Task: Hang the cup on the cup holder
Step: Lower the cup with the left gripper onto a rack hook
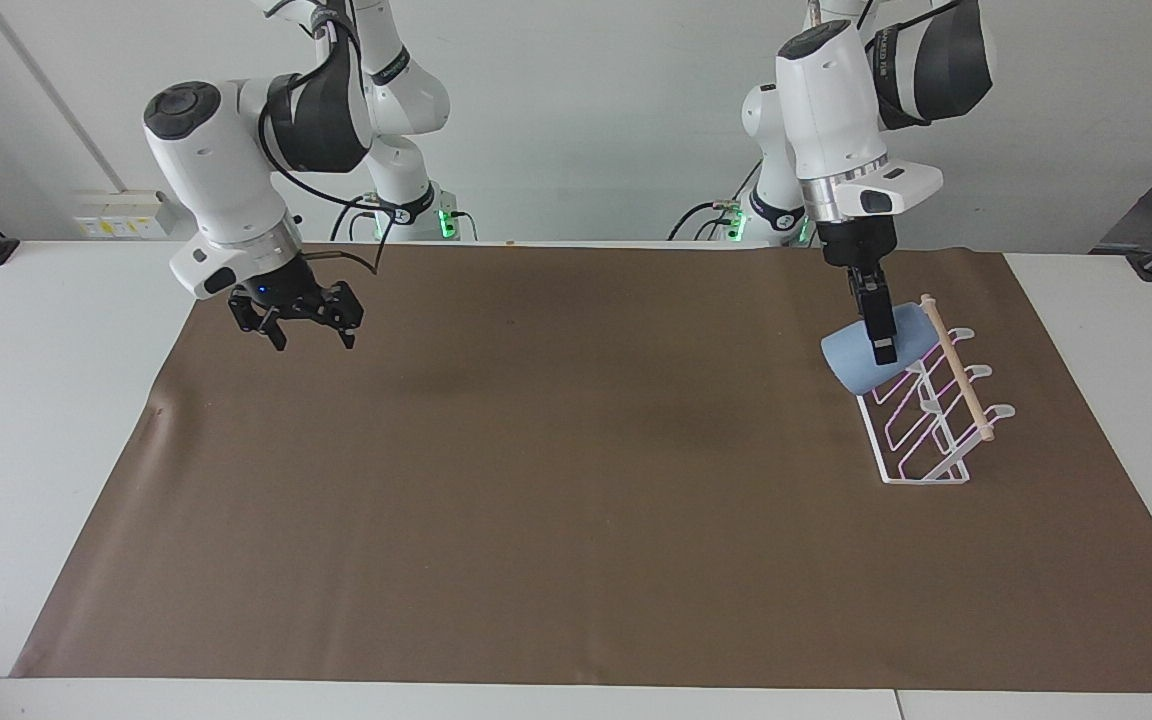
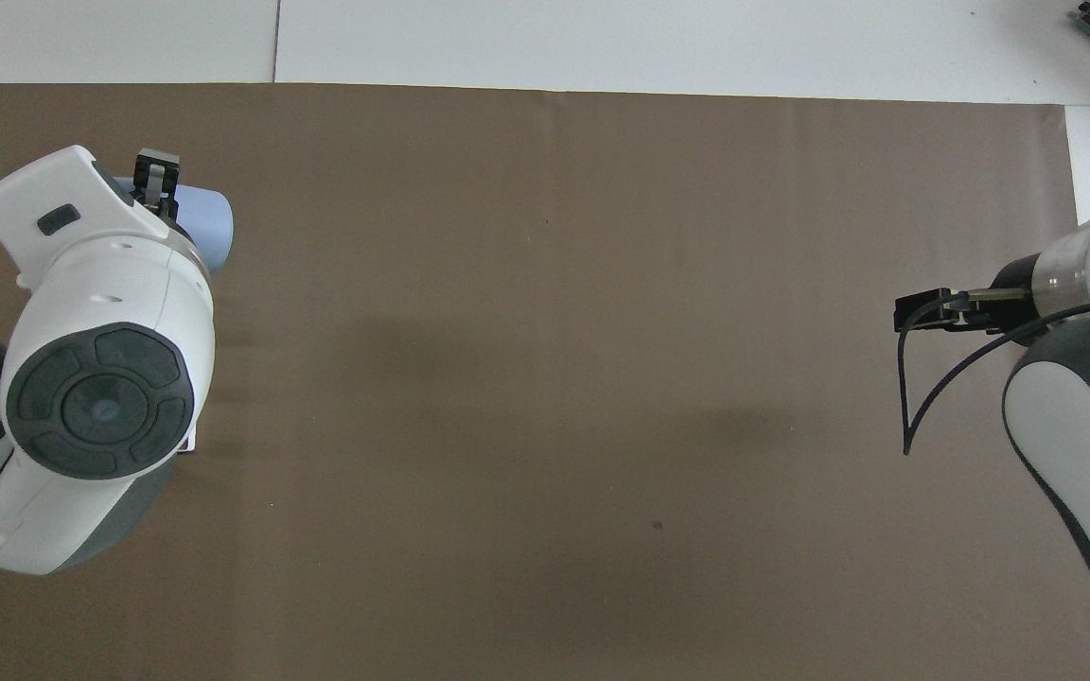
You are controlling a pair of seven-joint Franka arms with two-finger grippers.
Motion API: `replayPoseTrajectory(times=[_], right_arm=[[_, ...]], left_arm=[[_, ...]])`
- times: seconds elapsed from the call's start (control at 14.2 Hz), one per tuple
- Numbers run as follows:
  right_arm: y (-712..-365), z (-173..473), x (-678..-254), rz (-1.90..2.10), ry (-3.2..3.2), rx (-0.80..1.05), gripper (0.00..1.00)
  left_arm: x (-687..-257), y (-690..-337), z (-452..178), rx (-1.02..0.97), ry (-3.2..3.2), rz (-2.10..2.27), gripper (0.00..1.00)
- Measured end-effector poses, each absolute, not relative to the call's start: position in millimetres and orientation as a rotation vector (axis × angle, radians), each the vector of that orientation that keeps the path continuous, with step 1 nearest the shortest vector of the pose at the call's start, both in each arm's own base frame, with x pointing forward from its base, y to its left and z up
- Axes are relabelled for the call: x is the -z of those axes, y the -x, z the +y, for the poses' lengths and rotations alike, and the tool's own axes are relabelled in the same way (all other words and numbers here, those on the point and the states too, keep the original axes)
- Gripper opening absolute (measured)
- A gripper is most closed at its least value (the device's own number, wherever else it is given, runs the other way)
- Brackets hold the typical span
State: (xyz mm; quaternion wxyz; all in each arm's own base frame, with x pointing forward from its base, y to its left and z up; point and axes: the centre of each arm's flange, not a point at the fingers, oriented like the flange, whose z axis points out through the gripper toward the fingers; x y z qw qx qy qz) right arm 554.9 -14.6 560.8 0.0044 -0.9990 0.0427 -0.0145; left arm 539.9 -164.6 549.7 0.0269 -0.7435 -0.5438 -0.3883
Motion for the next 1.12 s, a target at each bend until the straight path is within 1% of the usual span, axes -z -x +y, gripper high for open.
replayPoseTrajectory(times=[0.21,0.35,0.7,1.12], right_arm=[[-547,-26,-607,0.176,3.13,0.028,1.0],[-543,-37,-621,0.208,3.128,0.019,1.0],[-542,-44,-611,0.229,3.127,-0.025,1.0],[-542,-42,-611,0.222,3.127,-0.026,1.0]], left_arm=[[-522,-544,-150,1.3,2.205,-1.582,0.79],[-502,-548,-145,1.324,2.176,-1.531,0.79],[-464,-551,-117,1.389,2.1,-1.406,0.79],[-443,-548,-104,1.36,2.115,-1.403,0.79]])
